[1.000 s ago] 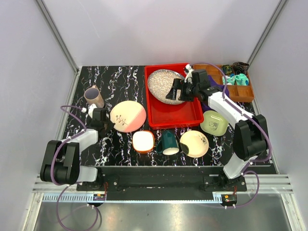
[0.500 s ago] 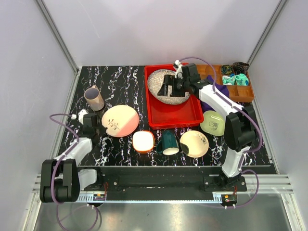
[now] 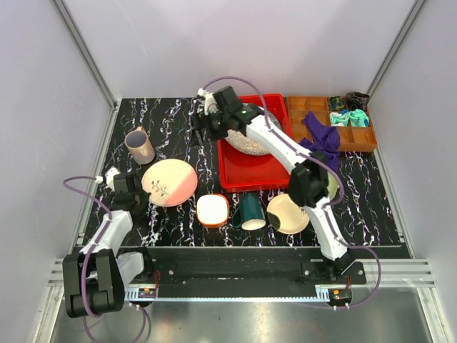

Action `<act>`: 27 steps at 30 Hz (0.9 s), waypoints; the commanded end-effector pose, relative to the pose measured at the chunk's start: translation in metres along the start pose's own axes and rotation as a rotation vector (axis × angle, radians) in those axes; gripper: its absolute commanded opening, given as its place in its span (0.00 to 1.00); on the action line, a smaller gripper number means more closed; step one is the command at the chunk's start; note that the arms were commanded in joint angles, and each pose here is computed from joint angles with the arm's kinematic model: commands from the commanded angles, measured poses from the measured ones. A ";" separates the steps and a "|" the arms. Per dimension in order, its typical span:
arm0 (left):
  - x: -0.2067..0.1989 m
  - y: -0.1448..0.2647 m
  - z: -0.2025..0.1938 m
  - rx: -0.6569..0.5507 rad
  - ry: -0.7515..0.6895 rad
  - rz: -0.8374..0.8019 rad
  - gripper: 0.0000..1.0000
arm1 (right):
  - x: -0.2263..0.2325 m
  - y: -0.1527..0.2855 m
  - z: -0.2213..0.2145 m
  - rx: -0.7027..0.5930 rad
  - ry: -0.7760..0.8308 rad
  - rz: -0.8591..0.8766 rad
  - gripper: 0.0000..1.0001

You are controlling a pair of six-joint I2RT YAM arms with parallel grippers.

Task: Place the mixed dishes into the plastic bin
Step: Pick up the plate at the center of the board.

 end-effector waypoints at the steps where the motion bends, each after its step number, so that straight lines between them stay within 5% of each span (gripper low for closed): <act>1: -0.001 0.002 0.012 -0.069 0.023 -0.020 0.00 | -0.003 -0.029 -0.021 0.138 0.009 0.038 0.94; 27: 0.005 0.011 0.029 -0.091 0.145 -0.079 0.00 | -0.025 -0.109 -0.083 0.310 -0.173 0.205 0.94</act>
Point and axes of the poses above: each gripper's point midway between its finger pads, its own y axis back along the fingers, its own x axis along the line the jaws close on, z = x × y, the point moved 8 cm from there along y, back along the fingers
